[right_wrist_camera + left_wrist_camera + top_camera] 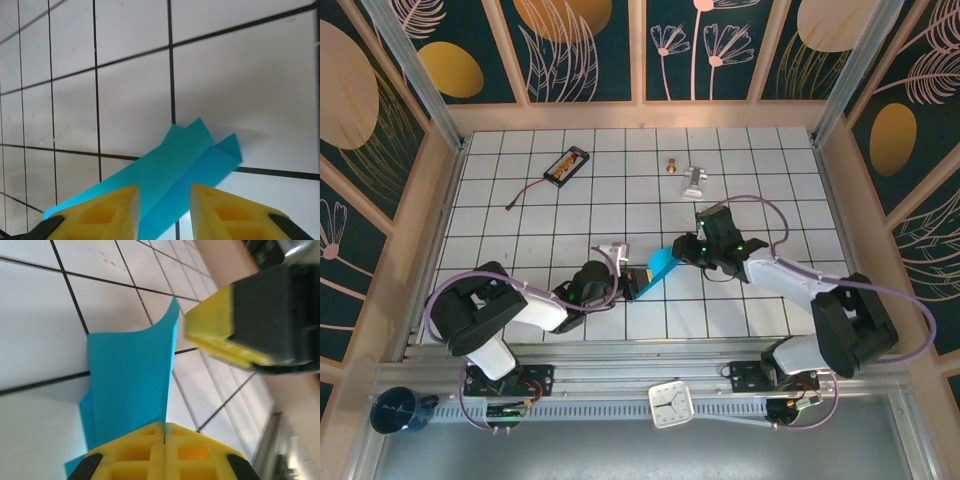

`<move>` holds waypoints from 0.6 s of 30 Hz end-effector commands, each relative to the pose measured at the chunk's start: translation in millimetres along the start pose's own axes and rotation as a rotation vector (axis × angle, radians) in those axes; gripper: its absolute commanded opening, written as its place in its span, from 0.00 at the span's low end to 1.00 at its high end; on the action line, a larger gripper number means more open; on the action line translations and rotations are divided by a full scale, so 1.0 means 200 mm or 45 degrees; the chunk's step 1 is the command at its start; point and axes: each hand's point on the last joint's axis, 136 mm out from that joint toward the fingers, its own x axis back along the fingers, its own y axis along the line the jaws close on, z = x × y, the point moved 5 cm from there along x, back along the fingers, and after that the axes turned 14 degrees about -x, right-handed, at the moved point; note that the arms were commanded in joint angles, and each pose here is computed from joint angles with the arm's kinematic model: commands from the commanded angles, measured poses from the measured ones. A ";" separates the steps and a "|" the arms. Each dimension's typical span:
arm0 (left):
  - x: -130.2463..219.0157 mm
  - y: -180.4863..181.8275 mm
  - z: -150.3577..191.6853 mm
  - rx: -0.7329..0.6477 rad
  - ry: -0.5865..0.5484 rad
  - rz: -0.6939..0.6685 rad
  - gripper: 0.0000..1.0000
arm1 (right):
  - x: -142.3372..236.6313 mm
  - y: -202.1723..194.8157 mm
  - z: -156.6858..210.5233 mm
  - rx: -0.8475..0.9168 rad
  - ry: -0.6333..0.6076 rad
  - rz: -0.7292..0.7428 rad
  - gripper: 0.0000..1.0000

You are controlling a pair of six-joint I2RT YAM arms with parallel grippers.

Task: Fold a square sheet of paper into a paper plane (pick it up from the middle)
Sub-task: Perform the fifth fold on the wing at the bottom-center of the table.

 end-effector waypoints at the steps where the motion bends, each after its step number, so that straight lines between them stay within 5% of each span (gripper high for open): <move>1: -0.01 0.09 0.06 -0.299 0.176 -0.172 0.00 | 0.06 -0.07 0.00 -0.059 -0.011 0.035 0.36; 12: 0.03 0.12 0.03 -0.600 0.177 -0.281 0.00 | -0.01 -0.02 0.08 -0.463 0.087 -0.108 0.64; 18: 0.04 0.10 0.05 -0.695 0.182 -0.228 0.00 | -0.14 0.05 0.11 -0.513 0.150 -0.121 0.66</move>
